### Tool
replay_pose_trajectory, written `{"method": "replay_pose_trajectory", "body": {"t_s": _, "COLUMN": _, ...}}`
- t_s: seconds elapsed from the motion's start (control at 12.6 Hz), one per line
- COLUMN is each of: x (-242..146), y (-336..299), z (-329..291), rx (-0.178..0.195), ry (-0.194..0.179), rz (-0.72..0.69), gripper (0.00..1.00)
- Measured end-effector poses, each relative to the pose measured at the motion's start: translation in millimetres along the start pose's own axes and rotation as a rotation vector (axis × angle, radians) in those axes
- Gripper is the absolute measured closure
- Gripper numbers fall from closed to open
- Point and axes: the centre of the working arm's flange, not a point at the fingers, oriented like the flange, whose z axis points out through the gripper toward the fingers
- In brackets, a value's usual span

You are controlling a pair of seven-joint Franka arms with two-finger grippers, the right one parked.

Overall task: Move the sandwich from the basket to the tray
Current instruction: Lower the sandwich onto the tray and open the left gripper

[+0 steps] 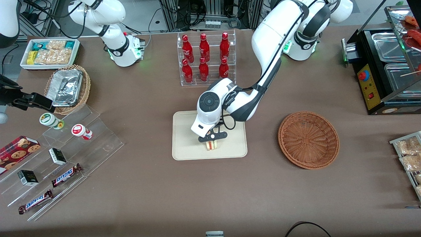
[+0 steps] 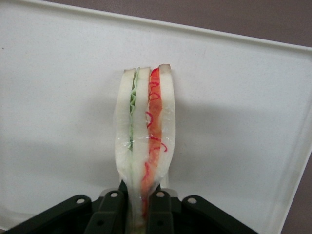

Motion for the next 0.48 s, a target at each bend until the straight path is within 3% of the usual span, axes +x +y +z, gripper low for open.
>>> {"method": "replay_pose_trajectory", "body": {"t_s": 0.48, "x": 3, "y": 4, "z": -13, "rx": -0.013, "ry": 0.009, "rz": -0.005, "gripper": 0.12}}
